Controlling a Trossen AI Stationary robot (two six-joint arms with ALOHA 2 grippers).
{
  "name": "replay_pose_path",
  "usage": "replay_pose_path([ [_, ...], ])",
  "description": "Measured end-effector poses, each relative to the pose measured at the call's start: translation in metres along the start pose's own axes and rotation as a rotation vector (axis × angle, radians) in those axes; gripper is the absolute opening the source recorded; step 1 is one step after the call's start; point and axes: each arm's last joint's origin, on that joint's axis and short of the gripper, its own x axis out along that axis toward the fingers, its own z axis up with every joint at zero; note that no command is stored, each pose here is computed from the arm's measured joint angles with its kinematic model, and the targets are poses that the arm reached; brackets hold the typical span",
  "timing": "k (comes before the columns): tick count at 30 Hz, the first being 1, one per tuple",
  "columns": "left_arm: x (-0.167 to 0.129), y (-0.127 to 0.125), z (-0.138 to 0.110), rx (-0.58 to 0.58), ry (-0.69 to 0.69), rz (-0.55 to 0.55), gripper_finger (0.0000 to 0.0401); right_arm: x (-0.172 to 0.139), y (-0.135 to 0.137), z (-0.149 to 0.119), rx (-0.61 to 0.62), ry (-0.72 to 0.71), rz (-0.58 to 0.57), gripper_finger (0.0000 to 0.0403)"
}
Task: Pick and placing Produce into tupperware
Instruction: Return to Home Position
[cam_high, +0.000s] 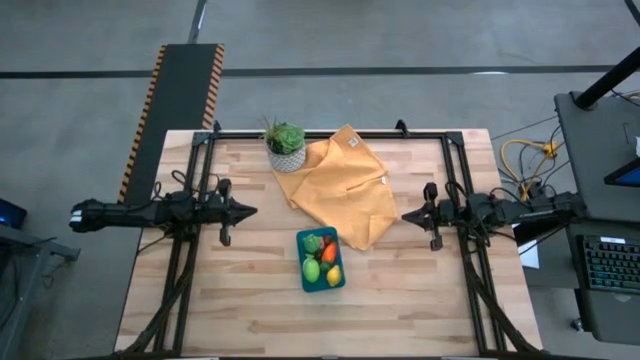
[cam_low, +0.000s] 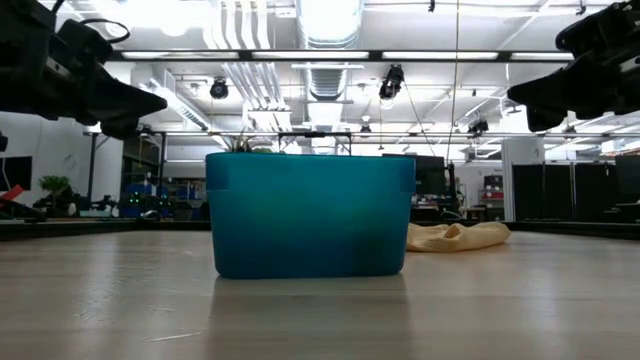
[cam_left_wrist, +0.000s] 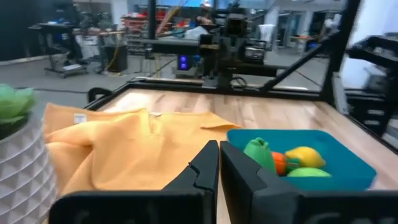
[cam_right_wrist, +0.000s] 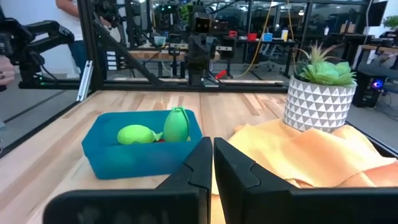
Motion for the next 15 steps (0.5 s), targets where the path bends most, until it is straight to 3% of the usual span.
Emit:
replay_pose_path([
  [15,-0.0036,-0.0007,0.0011,0.006,-0.021,-0.036,0.0,0.0,-0.0024,0.0,0.001,0.0,-0.025,0.0008],
])
